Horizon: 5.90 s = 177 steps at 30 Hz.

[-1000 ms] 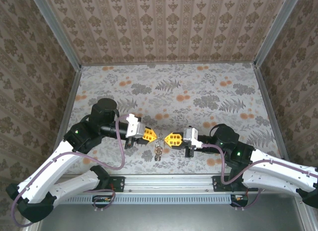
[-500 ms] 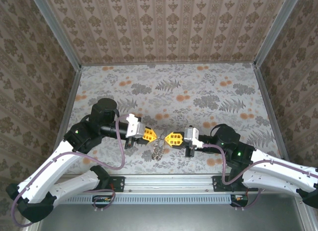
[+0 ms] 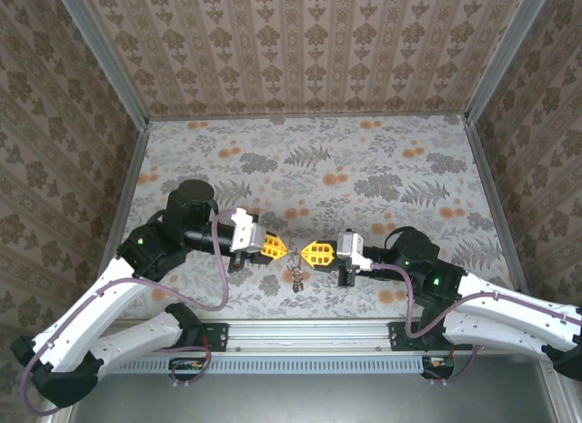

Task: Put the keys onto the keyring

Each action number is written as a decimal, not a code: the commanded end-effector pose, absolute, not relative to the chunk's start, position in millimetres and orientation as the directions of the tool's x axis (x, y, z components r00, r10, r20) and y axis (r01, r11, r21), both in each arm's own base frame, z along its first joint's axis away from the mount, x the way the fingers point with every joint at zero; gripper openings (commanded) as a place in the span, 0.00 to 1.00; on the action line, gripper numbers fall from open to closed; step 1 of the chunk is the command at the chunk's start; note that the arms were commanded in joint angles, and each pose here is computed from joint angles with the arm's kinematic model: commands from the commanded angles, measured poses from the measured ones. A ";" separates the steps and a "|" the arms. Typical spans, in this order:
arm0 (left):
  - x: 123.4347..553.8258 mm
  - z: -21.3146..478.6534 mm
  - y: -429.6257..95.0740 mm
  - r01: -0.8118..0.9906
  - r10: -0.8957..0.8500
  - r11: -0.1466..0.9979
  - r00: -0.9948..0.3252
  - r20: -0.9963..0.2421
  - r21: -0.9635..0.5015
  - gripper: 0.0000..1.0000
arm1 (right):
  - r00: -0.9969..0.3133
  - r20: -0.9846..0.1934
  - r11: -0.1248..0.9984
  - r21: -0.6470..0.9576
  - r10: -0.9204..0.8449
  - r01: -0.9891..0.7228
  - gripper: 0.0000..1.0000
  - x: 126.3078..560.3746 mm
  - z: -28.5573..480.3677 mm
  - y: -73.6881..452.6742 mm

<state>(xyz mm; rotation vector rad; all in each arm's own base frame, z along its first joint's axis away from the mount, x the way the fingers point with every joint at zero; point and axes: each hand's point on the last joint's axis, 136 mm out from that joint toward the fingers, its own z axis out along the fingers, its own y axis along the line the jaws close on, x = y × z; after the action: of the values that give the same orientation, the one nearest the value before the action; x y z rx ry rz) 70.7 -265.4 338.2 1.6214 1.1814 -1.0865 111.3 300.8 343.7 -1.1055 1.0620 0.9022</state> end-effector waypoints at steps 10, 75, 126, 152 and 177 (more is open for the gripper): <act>68.4 352.2 -264.8 0.962 0.204 -0.219 0.205 -0.957 0.160 0.00 | 0.286 -0.956 0.251 -0.261 0.066 -0.932 0.00 111.1 351.4 294.9; 66.8 354.3 -263.5 0.961 0.195 -0.219 0.211 -0.958 0.167 0.00 | 0.247 -0.967 0.224 -0.226 0.068 -0.948 0.00 110.7 345.1 301.6; 225.0 142.5 -245.0 0.752 0.381 0.648 -0.453 -0.806 -0.117 0.00 | -0.395 -0.914 0.766 0.320 0.094 -0.557 0.00 221.1 190.3 210.8; 189.2 64.2 -312.6 0.934 0.809 0.351 -0.340 -0.480 -0.070 0.45 | -0.529 -0.836 0.815 0.407 0.150 -0.412 0.00 224.6 119.1 174.5; 186.8 30.5 -342.1 0.993 0.849 0.109 -0.113 -0.516 -0.038 0.38 | -0.554 -0.805 0.820 0.456 0.213 -0.346 0.00 226.6 107.9 158.5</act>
<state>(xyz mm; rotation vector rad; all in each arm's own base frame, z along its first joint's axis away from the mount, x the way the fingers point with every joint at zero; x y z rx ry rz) 188.0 -335.4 25.5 1.7693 2.0911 -0.4890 226.2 157.0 107.4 -0.1135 2.0333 0.7017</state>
